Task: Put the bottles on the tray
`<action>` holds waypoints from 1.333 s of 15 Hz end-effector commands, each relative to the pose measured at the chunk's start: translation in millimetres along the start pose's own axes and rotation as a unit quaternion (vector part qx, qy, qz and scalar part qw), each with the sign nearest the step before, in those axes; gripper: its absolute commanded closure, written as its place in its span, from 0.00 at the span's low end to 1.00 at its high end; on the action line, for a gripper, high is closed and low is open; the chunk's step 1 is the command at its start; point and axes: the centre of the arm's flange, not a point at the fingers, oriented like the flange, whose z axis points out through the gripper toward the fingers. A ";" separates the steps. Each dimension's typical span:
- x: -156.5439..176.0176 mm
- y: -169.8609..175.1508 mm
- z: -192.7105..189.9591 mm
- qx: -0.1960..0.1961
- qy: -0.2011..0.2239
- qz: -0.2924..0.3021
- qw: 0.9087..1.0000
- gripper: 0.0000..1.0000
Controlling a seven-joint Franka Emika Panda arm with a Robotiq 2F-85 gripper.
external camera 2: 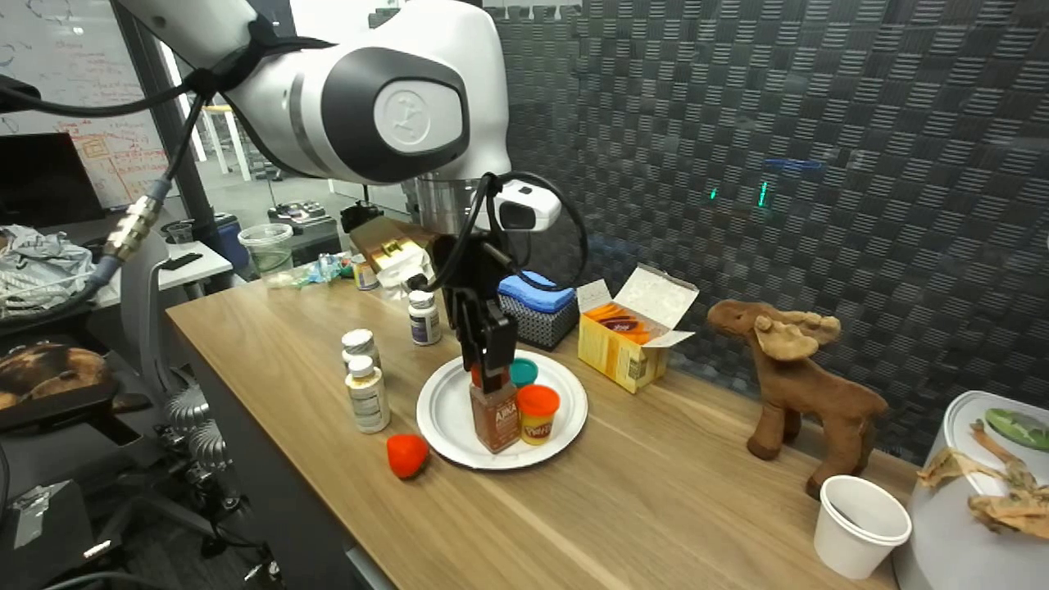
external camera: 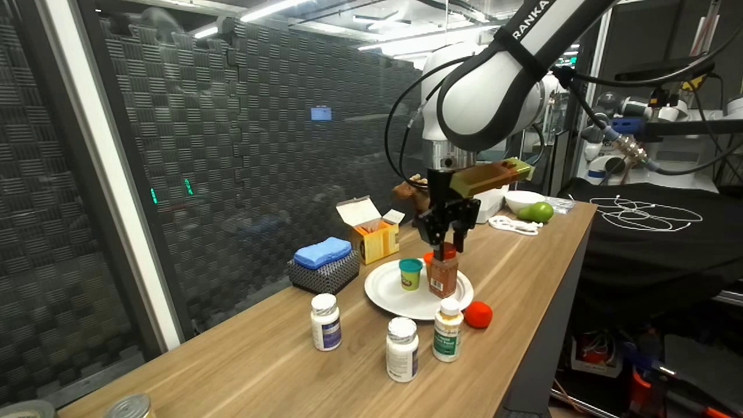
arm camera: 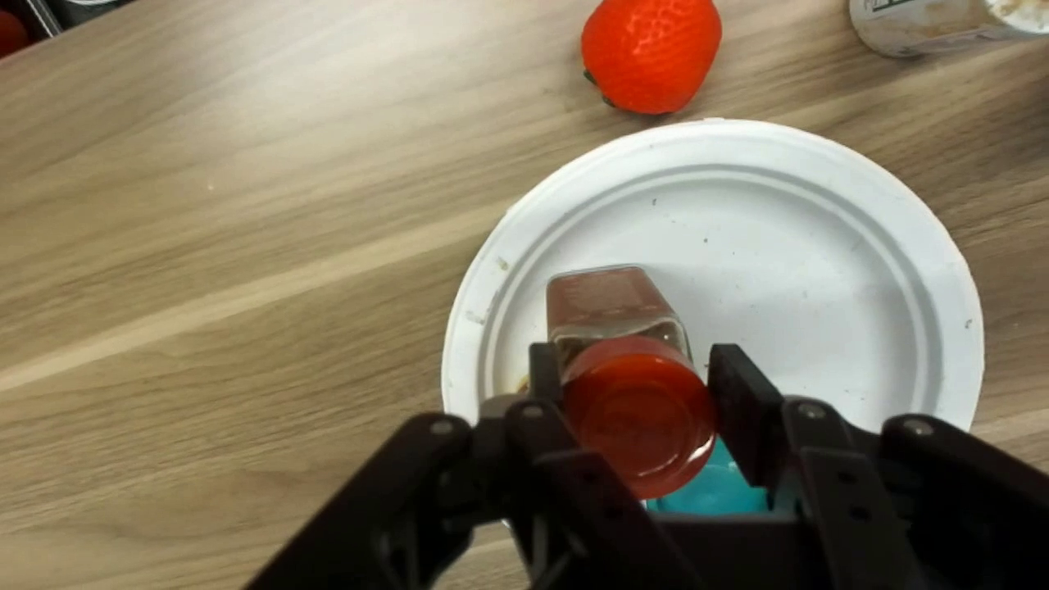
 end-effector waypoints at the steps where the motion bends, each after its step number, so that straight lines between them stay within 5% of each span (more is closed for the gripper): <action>1: -0.1 -7.0 -3.0 0.000 0.008 -0.010 1.000 0.26; 5: -14.2 -20.0 -22.8 -0.010 0.005 -0.023 1.000 0.01; 13: -22.1 -108.2 -88.3 -0.008 0.012 -0.114 0.993 0.00; 20: -4.8 -180.9 -58.8 0.037 -0.004 -0.193 0.980 0.00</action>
